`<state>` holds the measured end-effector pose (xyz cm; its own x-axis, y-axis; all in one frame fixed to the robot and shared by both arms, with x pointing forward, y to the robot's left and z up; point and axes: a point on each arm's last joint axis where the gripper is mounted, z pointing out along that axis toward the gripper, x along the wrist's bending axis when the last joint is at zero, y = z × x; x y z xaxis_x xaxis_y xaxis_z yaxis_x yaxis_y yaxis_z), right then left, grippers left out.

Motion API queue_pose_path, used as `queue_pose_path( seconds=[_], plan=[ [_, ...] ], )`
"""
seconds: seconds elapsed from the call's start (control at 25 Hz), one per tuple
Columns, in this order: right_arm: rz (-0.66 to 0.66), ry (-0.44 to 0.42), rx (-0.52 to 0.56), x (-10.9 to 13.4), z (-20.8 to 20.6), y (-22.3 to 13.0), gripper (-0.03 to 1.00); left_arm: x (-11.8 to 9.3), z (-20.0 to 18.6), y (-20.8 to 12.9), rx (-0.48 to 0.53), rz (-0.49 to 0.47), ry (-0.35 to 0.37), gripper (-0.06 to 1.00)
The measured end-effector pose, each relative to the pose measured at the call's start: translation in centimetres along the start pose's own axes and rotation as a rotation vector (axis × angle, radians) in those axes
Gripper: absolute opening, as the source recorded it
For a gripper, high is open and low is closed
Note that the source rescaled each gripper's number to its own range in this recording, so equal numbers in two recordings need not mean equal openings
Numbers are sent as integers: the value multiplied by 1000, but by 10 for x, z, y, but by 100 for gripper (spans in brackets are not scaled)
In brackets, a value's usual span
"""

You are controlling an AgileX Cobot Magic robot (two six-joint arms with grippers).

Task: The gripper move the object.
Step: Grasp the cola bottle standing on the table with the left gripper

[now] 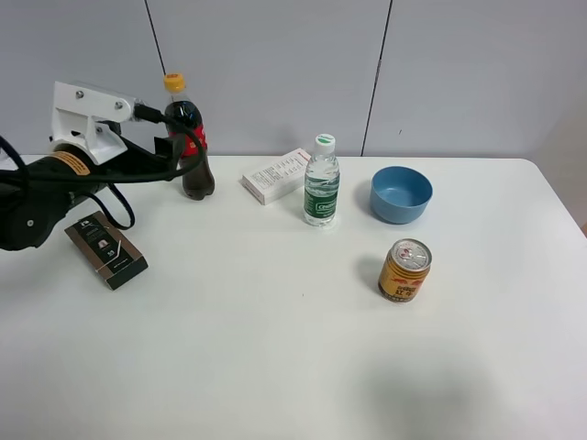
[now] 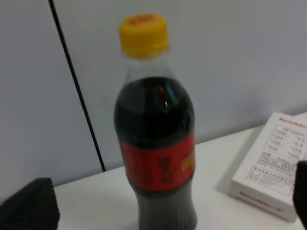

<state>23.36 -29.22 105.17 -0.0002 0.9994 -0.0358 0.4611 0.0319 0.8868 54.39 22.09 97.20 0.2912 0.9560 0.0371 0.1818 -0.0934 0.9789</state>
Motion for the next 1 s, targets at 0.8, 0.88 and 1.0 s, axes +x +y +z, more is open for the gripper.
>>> queue_pose_path(
  seconds=[0.8, 0.88, 1.0],
  plan=[
    [0, 0, 0, 0, 0, 0, 100, -2, 75, -22, 16, -32, -48, 100],
    [0, 0, 0, 0, 0, 0, 100, -2, 81, -25, 19, -33, -48, 100],
    [0, 0, 0, 0, 0, 0, 100, 0, 89, -29, 21, -35, -44, 100]
  ],
)
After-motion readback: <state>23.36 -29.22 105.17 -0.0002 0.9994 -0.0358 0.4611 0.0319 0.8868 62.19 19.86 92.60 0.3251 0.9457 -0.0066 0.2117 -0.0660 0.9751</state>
